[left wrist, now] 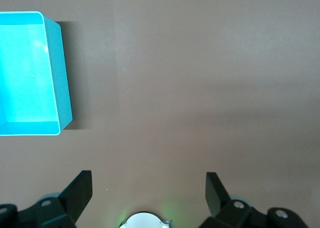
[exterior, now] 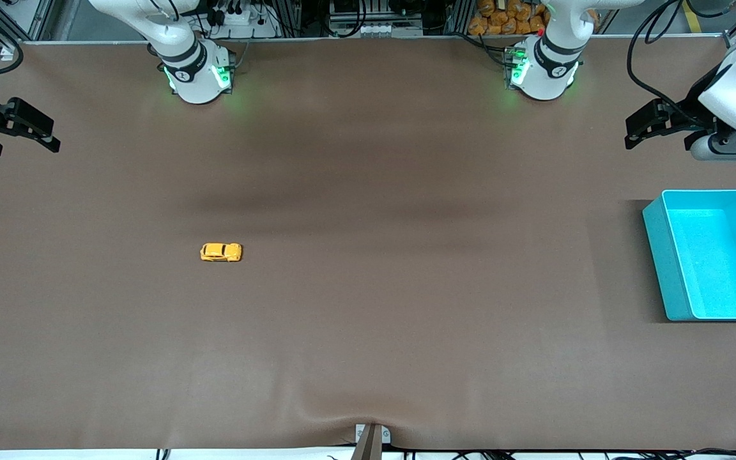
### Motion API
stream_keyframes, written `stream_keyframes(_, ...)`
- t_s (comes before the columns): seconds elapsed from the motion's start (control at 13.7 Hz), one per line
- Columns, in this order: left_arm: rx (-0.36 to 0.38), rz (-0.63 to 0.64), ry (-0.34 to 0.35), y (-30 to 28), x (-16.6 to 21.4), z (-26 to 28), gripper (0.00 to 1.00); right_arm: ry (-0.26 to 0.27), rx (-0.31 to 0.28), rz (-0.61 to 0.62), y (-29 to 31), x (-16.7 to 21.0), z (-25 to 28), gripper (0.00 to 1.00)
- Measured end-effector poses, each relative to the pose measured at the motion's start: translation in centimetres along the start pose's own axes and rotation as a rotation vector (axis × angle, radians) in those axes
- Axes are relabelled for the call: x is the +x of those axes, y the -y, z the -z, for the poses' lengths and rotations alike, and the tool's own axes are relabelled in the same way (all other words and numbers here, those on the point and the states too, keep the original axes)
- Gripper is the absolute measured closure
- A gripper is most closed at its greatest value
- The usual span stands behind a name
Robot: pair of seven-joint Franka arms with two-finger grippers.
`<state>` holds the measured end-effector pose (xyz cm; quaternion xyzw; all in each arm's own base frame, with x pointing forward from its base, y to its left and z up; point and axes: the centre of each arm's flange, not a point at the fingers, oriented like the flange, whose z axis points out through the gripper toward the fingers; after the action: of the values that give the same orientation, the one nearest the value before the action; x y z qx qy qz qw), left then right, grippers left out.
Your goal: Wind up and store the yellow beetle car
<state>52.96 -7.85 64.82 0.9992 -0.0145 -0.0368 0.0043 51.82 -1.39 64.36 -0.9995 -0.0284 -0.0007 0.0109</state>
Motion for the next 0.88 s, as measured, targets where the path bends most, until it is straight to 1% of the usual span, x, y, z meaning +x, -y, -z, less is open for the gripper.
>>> stream_keyframes(0.07,0.0,0.0,0.0,0.0,0.0,0.0,0.0,0.002,-0.001,0.0,0.0,0.4,-0.4,0.0)
stream_keyframes(0.22,0.0,0.0,0.0,0.0,0.0,0.0,0.0,-0.012,-0.004,-0.003,-0.1,1.5,-0.3,0.0)
stream_keyframes(0.73,0.0,0.005,0.0,0.2,0.0,0.0,0.0,-0.099,-0.016,-0.023,-1.1,2.3,2.5,0.0)
stream_keyframes(0.88,-0.001,0.007,0.0,0.4,0.0,0.0,0.0,-0.106,-0.017,-0.029,-1.5,2.5,2.5,0.0)
